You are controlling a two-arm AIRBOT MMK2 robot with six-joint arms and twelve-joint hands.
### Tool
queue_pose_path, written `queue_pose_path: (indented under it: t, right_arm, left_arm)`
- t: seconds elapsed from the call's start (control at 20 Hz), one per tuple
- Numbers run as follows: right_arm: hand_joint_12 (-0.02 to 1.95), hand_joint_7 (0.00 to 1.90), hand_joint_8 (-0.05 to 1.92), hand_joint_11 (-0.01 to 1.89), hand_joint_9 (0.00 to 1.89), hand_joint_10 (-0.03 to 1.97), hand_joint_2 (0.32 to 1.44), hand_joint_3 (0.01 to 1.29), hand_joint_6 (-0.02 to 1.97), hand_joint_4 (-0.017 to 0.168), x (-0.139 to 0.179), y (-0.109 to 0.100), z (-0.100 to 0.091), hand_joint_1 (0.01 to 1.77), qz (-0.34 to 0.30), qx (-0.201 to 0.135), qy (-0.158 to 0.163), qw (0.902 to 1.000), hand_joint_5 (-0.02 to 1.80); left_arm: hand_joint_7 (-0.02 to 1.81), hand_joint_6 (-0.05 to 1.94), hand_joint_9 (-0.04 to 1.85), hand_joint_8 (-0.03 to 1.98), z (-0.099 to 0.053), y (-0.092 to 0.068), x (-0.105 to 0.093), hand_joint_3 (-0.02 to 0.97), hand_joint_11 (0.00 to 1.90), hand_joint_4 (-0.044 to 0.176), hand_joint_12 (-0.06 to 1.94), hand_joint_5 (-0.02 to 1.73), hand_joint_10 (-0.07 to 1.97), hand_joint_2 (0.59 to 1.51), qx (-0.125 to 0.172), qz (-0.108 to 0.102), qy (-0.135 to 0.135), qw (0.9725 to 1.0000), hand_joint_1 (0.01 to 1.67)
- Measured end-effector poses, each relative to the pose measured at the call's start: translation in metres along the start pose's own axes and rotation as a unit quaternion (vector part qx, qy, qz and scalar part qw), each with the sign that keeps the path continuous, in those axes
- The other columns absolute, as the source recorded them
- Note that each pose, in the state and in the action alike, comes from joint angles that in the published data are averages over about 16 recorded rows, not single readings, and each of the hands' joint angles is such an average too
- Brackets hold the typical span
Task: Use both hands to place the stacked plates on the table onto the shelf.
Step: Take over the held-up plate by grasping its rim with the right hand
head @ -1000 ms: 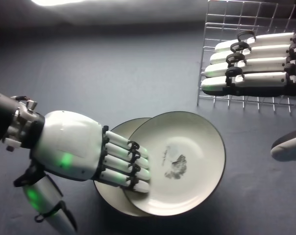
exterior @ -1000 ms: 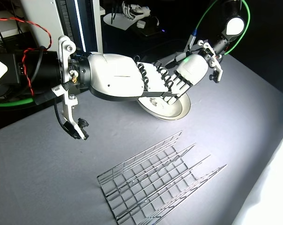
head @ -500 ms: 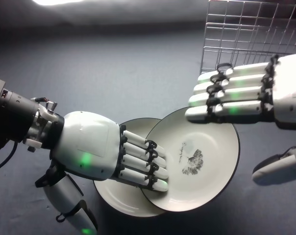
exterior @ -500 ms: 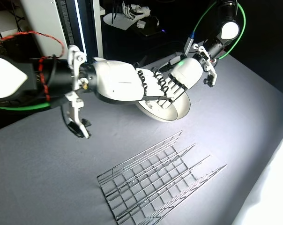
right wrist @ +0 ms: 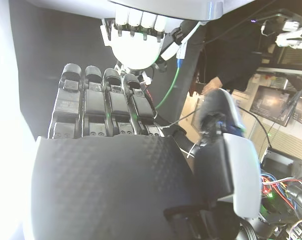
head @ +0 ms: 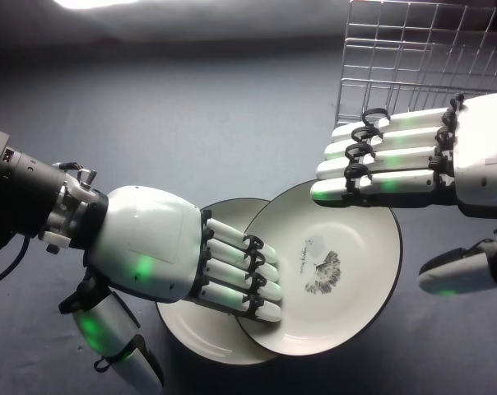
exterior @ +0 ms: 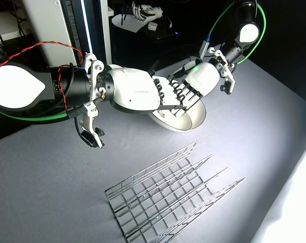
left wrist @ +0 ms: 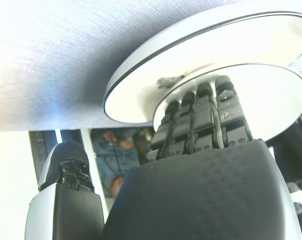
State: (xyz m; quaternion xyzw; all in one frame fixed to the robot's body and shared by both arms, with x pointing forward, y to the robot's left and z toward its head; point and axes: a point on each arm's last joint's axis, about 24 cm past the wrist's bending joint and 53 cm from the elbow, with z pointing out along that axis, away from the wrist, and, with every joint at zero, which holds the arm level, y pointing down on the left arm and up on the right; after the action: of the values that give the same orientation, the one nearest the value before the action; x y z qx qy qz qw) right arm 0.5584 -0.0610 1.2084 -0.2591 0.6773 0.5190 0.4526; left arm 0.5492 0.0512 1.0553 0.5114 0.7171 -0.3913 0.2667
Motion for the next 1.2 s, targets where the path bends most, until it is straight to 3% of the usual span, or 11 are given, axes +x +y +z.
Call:
queue_pose_path:
  t: [0.65,0.9,1.2]
  right_arm:
    - [0.52,0.11,0.02,0.02,0.09,0.02,0.97,0.01,0.03,-0.005,0.002,0.001,0.002,1.15,0.001,-0.002,0.002,1.0000,0.20]
    - [0.76,0.19,0.02,0.02,0.15,0.02,0.94,0.01,0.03,-0.005,0.008,0.003,0.007,1.25,0.004,-0.008,0.008,0.9999,0.27]
    - [0.85,0.25,0.02,0.02,0.20,0.02,0.96,0.01,0.03,-0.005,0.019,0.006,0.018,1.23,0.011,-0.015,0.018,0.9997,0.32]
  left_arm:
    - [-0.01,-0.03,0.01,-0.03,-0.001,0.001,-0.002,0.022,0.01,-0.006,0.01,-0.01,0.00,1.105,0.000,-0.002,-0.001,1.0000,0.01]
    - [-0.01,-0.03,0.01,-0.03,-0.001,0.002,-0.003,0.021,0.01,-0.005,0.01,-0.01,0.00,1.101,0.000,-0.003,-0.001,1.0000,0.02]
    - [-0.01,-0.03,0.01,-0.03,-0.001,0.003,-0.004,0.021,0.01,-0.004,0.01,-0.01,0.00,1.096,0.000,-0.003,-0.002,1.0000,0.02]
